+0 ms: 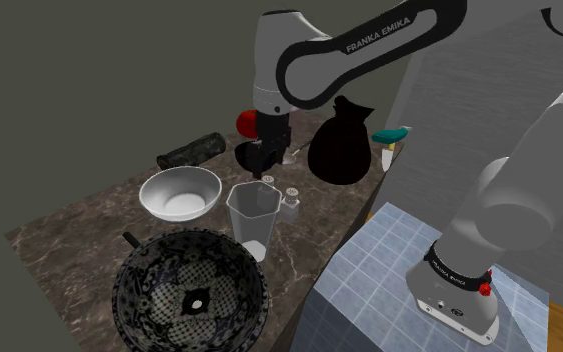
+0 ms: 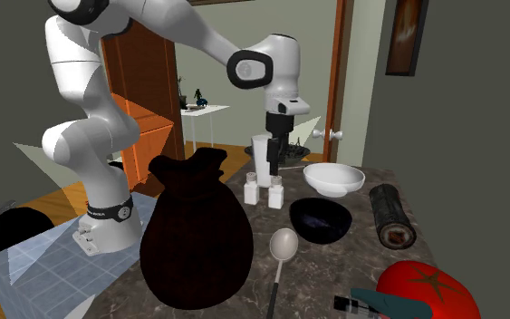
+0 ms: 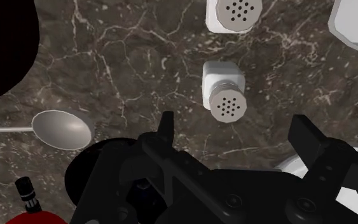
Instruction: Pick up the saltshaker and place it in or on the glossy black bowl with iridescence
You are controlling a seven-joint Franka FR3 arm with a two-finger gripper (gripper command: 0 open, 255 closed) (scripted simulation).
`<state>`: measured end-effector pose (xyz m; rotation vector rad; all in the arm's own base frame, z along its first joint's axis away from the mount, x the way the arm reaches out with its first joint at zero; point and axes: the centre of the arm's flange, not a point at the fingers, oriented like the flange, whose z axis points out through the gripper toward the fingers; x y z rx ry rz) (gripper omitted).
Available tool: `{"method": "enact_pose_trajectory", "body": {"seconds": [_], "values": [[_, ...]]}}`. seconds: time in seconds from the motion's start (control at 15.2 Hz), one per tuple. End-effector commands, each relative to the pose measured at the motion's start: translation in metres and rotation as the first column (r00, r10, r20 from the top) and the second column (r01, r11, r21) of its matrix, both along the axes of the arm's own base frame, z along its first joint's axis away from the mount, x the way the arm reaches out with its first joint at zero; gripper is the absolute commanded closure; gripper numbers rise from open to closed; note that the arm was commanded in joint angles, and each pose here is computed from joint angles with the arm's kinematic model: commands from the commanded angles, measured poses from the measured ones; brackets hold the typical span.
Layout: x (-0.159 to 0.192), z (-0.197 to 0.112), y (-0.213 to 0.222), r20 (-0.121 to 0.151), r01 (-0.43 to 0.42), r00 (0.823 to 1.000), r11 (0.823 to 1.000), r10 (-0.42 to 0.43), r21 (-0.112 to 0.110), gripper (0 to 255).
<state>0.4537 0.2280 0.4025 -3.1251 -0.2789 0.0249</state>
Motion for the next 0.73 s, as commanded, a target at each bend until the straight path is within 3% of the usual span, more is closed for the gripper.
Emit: {"method": "enact_pose_trajectory", "body": {"seconds": [0.0, 0.26, 0.66], "values": [[0.002, -0.011, 0.002, 0.001, 0.000, 1.000, 1.000, 0.000, 0.001, 0], [0.002, -0.035, 0.002, 0.001, 0.000, 1.000, 1.000, 0.000, 0.001, 0], [0.002, -0.035, 0.002, 0.001, 0.000, 1.000, 1.000, 0.000, 0.001, 0]]}}
